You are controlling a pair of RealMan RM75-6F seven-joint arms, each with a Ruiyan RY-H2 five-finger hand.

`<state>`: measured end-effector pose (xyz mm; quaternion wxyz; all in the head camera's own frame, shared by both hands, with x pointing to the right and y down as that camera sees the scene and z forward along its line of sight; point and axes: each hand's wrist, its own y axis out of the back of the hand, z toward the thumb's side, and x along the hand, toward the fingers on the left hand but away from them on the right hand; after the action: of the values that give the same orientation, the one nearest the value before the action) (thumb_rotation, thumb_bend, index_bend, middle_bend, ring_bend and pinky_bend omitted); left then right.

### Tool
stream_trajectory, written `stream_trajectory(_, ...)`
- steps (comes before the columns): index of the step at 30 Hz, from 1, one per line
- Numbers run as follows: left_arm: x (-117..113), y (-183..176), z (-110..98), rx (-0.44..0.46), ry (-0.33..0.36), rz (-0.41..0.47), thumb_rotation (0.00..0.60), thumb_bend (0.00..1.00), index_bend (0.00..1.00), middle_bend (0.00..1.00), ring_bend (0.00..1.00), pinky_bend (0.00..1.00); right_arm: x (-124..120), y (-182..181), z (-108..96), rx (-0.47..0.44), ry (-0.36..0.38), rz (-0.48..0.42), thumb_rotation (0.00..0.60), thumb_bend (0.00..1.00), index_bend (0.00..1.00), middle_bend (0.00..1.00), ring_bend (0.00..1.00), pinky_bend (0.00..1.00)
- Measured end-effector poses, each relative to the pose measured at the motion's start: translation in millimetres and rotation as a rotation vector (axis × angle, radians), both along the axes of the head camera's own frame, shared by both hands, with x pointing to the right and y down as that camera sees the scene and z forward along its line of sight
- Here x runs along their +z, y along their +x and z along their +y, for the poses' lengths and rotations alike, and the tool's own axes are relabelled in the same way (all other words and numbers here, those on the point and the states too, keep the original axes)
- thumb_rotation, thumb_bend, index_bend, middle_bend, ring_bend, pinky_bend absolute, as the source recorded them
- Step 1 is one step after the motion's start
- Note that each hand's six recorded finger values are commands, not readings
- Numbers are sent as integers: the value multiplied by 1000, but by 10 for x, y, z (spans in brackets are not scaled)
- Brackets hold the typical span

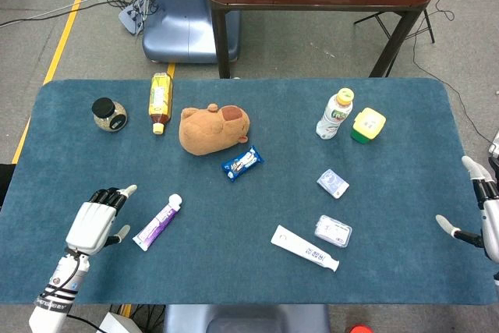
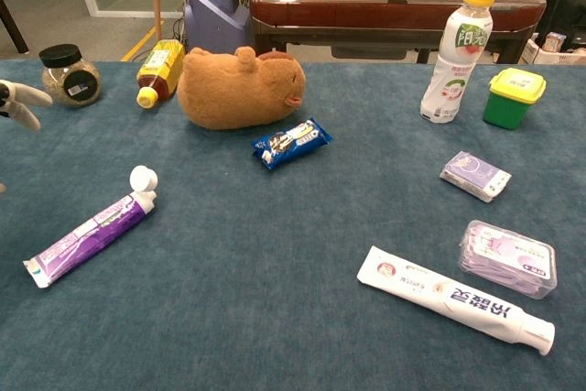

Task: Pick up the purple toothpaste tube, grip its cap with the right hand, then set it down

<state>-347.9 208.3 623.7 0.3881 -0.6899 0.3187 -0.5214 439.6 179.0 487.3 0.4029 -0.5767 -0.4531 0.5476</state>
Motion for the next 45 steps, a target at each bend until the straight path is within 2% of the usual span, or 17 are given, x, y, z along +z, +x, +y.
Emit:
stream_trajectory(7,212,161,72,1,-34,8,596,188,62,209,181,206,-11,72,86,27,-5,-1,600,122,89,171,40,0)
stream_trajectory(16,435,332,159,18,-59,4,535,172,22,185,174,206,-24,148,165,51,-13,-1,600,123,89,171,40,0)
stream_trajectory(21,484,372,197,20,-73,6,504,169,18,179,171,206,-18,161,178,56,-18,0,600,122,89,171,40,0)
stream_trajectory(36,777,386,250,12,-92,-33,504,168,1,169,169,206,-19,173,202,65,-30,-2,600,122,89,171,40,0)
stream_trajectory(45,862,282,142,12,-71,-83,551,168,2,169,169,206,-39,186,222,73,-26,0,600,123,89,171,40,0)
